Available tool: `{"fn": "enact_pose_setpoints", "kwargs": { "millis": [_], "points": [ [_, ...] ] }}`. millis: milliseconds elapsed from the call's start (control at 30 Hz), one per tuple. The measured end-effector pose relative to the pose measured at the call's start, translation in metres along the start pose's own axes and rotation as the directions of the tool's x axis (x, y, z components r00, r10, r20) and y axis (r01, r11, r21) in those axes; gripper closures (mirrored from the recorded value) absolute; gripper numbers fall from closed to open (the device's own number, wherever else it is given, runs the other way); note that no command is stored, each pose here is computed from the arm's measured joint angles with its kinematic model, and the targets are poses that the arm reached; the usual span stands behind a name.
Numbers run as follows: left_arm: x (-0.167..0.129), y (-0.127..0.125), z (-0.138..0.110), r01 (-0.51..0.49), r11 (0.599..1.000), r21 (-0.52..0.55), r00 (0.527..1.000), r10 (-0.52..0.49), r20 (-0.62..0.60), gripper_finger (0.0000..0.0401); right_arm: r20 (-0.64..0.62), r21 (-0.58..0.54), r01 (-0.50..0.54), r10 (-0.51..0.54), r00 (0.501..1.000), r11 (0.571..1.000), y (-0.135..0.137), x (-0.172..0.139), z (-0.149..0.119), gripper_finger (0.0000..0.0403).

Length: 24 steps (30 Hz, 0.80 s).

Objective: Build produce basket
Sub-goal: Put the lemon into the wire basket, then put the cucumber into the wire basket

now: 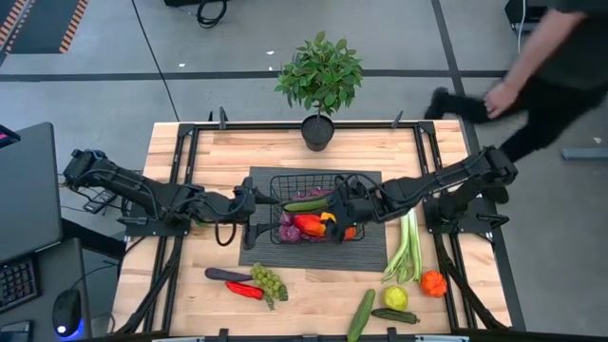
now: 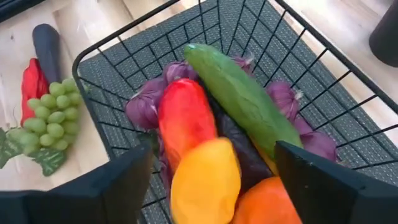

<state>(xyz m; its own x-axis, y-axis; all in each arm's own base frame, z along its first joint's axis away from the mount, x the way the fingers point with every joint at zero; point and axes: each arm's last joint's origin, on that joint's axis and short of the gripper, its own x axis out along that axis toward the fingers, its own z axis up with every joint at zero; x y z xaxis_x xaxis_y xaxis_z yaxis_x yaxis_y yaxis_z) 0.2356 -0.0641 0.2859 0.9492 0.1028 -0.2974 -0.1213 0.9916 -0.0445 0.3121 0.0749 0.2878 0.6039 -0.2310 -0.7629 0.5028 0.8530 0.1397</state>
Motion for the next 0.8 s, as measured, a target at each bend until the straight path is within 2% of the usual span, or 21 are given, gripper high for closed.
{"fn": "enact_pose_setpoints", "kwargs": {
  "millis": [167, 300, 400, 667, 800],
  "points": [
    [0.000, 0.000, -0.002, -0.004, 1.000, -0.004, 1.000, 0.004, -0.022, 0.0103, -0.092, 0.062, -0.096, 0.101, 0.991, 0.993, -0.003, -0.001, 0.002, 0.0008],
    [0.000, 0.000, -0.002, -0.004, 1.000, -0.003, 1.000, 0.004, -0.024, 0.0103, -0.218, 0.181, -0.208, 0.246, 0.944, 0.961, 0.000, -0.004, -0.001, 0.0018],
    [0.000, 0.000, -0.003, -0.004, 1.000, -0.003, 1.000, 0.004, -0.025, 0.0103, -0.287, 0.248, -0.242, 0.310, 0.906, 0.938, 0.008, -0.009, -0.010, 0.0026],
    [-0.001, -0.001, -0.009, -0.007, 0.999, -0.043, 0.997, 0.004, -0.079, 0.0103, -0.385, 0.211, -0.193, 0.263, 0.884, 0.958, 0.034, -0.033, -0.052, 0.0028],
    [-0.005, -0.008, -0.012, 0.017, 0.998, -0.058, 0.994, -0.023, -0.105, 0.0103, -0.358, 0.158, -0.193, 0.238, 0.903, 0.968, 0.048, -0.045, -0.074, 0.0028]
  ]
}}
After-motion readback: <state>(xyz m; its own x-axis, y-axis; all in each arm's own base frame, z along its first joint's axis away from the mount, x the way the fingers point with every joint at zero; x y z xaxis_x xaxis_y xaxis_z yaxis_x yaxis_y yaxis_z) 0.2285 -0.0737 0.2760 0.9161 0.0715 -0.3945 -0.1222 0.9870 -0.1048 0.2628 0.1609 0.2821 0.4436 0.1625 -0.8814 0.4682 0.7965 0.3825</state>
